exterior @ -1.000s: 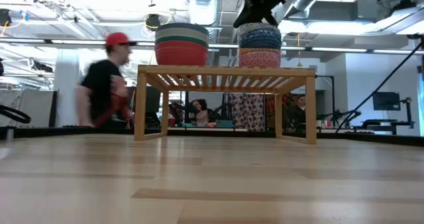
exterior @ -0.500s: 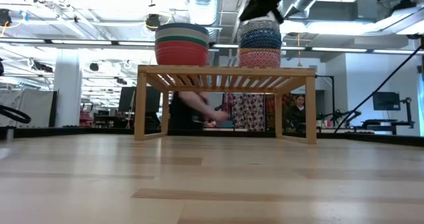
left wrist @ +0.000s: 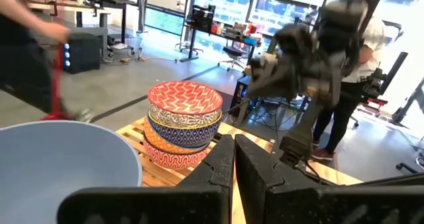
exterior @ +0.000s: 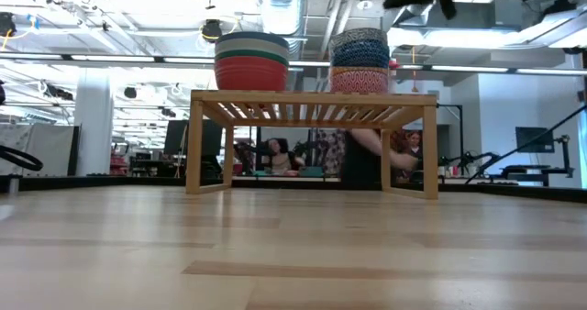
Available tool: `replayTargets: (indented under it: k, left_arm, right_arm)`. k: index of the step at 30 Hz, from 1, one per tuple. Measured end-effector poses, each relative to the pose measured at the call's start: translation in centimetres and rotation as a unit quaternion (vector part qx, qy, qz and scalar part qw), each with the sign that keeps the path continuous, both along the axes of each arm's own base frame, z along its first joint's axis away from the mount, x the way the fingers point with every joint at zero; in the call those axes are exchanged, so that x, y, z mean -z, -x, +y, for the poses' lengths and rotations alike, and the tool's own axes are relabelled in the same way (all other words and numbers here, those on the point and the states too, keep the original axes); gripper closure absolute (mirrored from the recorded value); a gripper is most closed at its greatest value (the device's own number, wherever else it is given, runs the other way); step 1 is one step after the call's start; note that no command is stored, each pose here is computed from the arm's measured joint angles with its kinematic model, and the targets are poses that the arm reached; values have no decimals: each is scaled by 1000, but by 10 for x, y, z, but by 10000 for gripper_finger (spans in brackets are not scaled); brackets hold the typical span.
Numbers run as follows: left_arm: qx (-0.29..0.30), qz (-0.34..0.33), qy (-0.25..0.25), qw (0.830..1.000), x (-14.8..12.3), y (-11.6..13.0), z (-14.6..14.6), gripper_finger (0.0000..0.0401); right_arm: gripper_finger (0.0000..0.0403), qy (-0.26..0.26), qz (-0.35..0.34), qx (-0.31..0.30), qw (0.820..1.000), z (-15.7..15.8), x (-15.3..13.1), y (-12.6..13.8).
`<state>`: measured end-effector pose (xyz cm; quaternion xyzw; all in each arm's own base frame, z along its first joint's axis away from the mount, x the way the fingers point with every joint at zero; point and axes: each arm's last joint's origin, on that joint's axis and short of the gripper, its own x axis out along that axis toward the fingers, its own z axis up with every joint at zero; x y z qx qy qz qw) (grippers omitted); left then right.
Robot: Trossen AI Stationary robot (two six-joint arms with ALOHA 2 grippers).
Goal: Place and stack bowls onto a shelf
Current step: Adjust the small stacked bowls on the shelf
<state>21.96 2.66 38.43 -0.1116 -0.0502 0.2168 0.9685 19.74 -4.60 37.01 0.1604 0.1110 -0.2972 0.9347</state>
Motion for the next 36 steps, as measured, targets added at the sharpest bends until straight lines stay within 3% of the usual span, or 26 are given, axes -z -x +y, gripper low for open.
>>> replayTargets:
  k: [3,8,16,36]
  left_arm:
    - [0,0,1,1000,0,0,0,401]
    - [0,-1,2,1000,0,0,0,401]
    - [-3,-2,4,1000,0,0,0,401]
    - [-4,0,6,1000,0,0,0,401]
  right_arm:
    - [385,9,-13,8,1000,2,22,-9]
    - [385,20,-33,22,999,1,34,-16]
    - [385,36,-2,58,998,1,34,-2]
    - [385,34,7,72,997,-9,40,-12]
